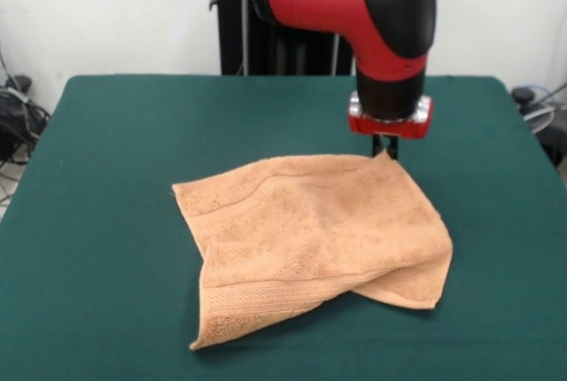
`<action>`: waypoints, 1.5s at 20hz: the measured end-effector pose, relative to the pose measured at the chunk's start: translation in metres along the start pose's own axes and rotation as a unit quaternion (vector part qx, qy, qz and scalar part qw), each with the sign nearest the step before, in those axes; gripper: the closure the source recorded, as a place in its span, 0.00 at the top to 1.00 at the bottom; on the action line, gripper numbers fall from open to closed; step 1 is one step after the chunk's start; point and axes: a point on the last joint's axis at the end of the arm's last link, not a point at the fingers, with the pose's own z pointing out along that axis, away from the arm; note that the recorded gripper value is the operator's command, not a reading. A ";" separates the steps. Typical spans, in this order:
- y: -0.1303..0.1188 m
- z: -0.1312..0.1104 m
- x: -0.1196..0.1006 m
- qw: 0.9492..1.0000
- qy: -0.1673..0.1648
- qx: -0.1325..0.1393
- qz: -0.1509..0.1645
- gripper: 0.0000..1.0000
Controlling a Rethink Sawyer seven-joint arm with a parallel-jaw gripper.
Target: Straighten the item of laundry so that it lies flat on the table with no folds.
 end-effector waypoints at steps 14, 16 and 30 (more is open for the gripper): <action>0.033 -0.050 0.038 1.000 -0.016 0.005 -0.026 0.00; 0.034 -0.054 0.039 1.000 -0.016 0.004 -0.023 0.00; 0.019 -0.054 0.033 1.000 -0.014 -0.001 -0.001 0.00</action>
